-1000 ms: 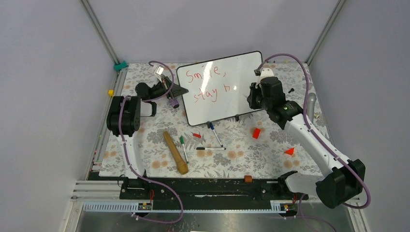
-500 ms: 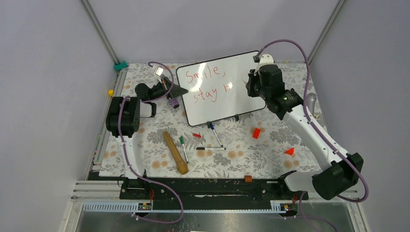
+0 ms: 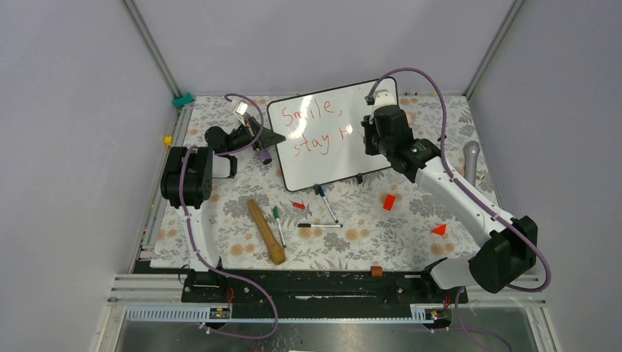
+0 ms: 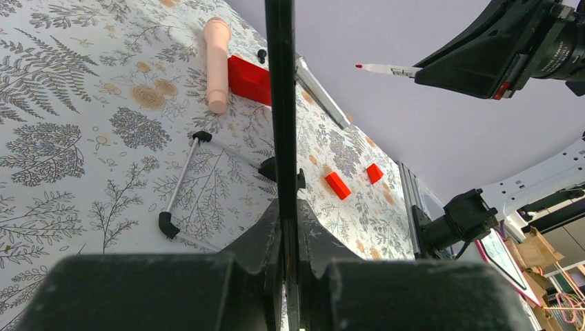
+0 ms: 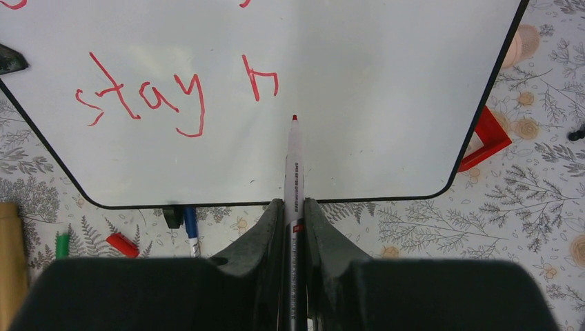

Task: Write a sentence on the whiteboard

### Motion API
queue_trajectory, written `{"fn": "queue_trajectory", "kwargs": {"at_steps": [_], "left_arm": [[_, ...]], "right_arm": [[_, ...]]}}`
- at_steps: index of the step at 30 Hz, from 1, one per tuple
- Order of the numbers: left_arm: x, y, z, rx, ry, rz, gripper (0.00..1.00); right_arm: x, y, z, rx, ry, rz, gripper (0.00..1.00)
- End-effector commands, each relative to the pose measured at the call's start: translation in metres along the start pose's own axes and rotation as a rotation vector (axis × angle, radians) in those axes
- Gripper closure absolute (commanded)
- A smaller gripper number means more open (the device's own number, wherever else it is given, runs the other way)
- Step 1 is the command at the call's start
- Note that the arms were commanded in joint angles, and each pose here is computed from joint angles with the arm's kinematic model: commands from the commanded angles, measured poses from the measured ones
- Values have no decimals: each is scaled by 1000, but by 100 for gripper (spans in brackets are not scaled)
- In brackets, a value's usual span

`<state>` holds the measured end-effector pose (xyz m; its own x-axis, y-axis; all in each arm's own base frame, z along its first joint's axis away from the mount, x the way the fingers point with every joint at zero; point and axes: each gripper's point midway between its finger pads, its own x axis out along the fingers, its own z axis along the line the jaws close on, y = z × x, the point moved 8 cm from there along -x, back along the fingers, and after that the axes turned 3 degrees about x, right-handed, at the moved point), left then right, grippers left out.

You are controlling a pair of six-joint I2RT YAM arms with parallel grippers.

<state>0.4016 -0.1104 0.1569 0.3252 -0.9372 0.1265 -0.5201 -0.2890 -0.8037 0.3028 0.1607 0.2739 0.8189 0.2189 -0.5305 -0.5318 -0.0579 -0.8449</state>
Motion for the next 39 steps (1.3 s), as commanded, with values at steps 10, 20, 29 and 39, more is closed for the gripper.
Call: {"fn": "queue_trajectory", "kwargs": {"at_steps": [10, 20, 29, 39], "left_arm": [[7, 11, -19, 146, 119, 103, 100], [10, 11, -20, 146, 134, 116, 100], [11, 12, -19, 142, 136, 119, 100], [10, 12, -19, 141, 138, 121, 100]], "right_arm": [[1, -11, -1, -6, 26, -63, 100], [11, -26, 4, -5, 6, -2, 100], [30, -22, 8, -23, 15, 58, 100], [44, -18, 10, -35, 25, 91, 100]]}}
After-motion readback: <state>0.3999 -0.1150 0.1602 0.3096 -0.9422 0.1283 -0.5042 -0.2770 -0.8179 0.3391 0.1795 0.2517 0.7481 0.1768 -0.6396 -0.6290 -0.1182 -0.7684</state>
